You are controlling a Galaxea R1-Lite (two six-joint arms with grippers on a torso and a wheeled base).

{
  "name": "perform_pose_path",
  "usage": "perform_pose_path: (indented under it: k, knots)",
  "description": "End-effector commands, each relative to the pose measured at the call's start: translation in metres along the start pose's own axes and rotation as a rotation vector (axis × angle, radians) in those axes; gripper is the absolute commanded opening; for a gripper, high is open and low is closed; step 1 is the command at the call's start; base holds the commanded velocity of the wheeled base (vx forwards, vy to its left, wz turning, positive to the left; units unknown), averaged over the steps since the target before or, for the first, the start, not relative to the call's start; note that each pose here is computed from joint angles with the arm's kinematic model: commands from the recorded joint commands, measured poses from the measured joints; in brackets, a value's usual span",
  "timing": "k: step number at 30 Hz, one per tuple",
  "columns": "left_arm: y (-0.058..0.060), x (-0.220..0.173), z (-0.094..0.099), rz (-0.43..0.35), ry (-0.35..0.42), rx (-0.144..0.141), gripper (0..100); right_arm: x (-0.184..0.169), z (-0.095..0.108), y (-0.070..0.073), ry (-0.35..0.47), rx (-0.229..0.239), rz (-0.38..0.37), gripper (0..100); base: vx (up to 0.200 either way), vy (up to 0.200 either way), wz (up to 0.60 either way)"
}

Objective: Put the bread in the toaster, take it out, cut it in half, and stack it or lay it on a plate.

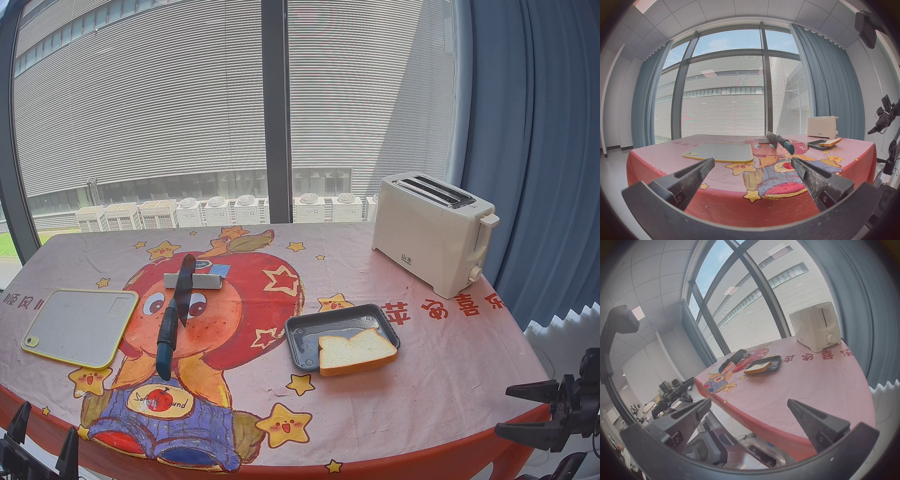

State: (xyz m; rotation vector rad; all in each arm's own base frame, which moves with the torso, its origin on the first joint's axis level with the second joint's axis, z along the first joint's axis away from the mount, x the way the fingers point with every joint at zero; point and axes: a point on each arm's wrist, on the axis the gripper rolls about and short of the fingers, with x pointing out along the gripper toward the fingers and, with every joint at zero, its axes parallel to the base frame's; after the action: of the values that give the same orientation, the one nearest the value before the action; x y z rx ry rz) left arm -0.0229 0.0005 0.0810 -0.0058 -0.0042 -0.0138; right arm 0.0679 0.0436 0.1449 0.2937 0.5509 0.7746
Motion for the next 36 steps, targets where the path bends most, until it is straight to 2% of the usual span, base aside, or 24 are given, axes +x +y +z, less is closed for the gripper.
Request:
perform_pose_path:
  k: [1,5,11,14,16,17,18,19,20,26,30,36]
  knots:
    - [0.000,0.000,-0.005,0.000,0.001,0.000,100,0.001,-0.003,0.001,0.022,-0.004,0.017,100,0.000,0.000,0.00]
    - [0.000,0.000,-0.005,0.000,0.001,0.000,100,0.004,-0.006,-0.001,0.048,0.012,0.015,100,0.000,0.000,0.00]
    - [0.000,0.000,-0.005,0.000,0.001,0.000,100,0.004,-0.007,-0.001,0.050,0.011,0.020,100,0.000,0.000,0.00]
    - [0.000,0.000,-0.005,0.000,0.001,0.000,100,0.005,-0.008,0.001,0.065,0.009,0.048,100,0.000,0.000,0.00]
    - [0.000,0.000,-0.005,0.000,0.001,0.000,100,0.005,-0.008,0.001,0.067,0.020,0.049,100,0.000,0.000,0.00]
    - [0.000,0.000,-0.005,0.000,0.001,0.000,100,0.004,-0.008,0.001,0.065,0.054,0.048,100,0.000,0.000,0.00]
    - [0.000,0.000,-0.005,0.000,0.001,0.000,100,0.004,-0.008,0.001,0.065,0.054,0.048,100,0.000,0.000,0.00]
    - [0.000,0.000,-0.005,0.000,0.001,0.000,100,0.004,-0.006,0.002,0.059,0.092,0.052,100,0.000,0.000,0.00]
    - [0.000,0.000,-0.005,0.000,0.001,0.000,100,0.004,-0.005,0.003,0.055,0.101,0.055,100,0.000,0.000,0.00]
    - [0.000,0.000,-0.005,0.000,0.001,0.000,100,0.005,-0.002,0.003,0.055,0.120,0.052,100,0.000,0.000,0.00]
    - [0.000,0.000,-0.005,0.000,0.001,0.000,100,0.013,0.000,0.000,0.091,0.150,0.029,100,0.000,0.000,0.00]
    - [0.000,0.000,-0.005,0.000,0.001,0.000,100,0.016,-0.002,-0.001,0.112,0.157,0.028,100,0.000,0.000,0.00]
